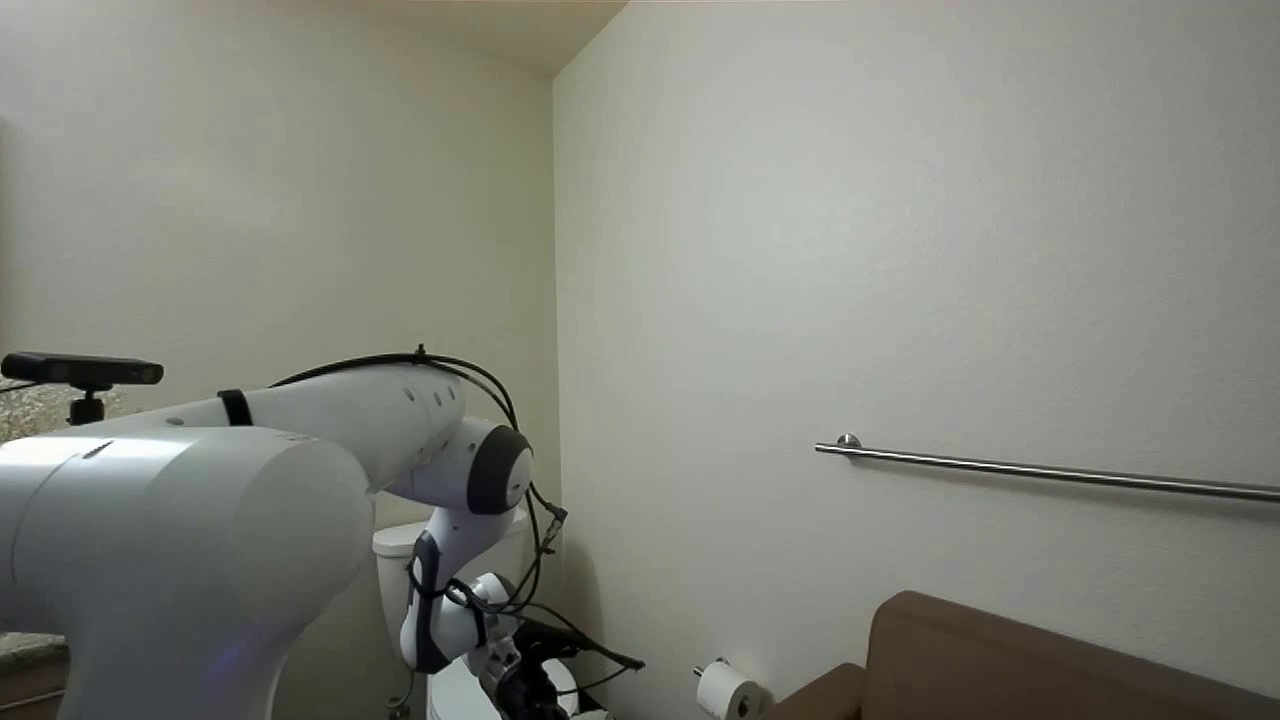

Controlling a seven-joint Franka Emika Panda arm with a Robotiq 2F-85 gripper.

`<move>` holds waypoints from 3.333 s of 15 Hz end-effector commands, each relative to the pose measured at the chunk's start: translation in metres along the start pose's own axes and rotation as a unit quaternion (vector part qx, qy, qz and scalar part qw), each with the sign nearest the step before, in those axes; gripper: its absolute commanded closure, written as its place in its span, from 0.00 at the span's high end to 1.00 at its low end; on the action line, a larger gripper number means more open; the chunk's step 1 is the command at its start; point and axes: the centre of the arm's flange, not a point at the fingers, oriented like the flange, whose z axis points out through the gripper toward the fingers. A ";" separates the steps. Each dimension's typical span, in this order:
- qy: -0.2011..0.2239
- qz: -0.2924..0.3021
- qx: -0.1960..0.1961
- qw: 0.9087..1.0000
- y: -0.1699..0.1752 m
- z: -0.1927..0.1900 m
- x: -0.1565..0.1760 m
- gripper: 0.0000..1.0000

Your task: Wipe the side of the chair with the cloth on the armrest

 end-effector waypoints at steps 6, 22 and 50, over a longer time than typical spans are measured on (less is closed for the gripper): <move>0.195 0.056 0.054 0.978 0.086 -0.030 -0.110 0.08; 0.313 0.167 0.013 0.935 0.122 -0.038 -0.121 0.17; 0.127 0.242 0.001 0.962 0.137 0.061 0.004 0.07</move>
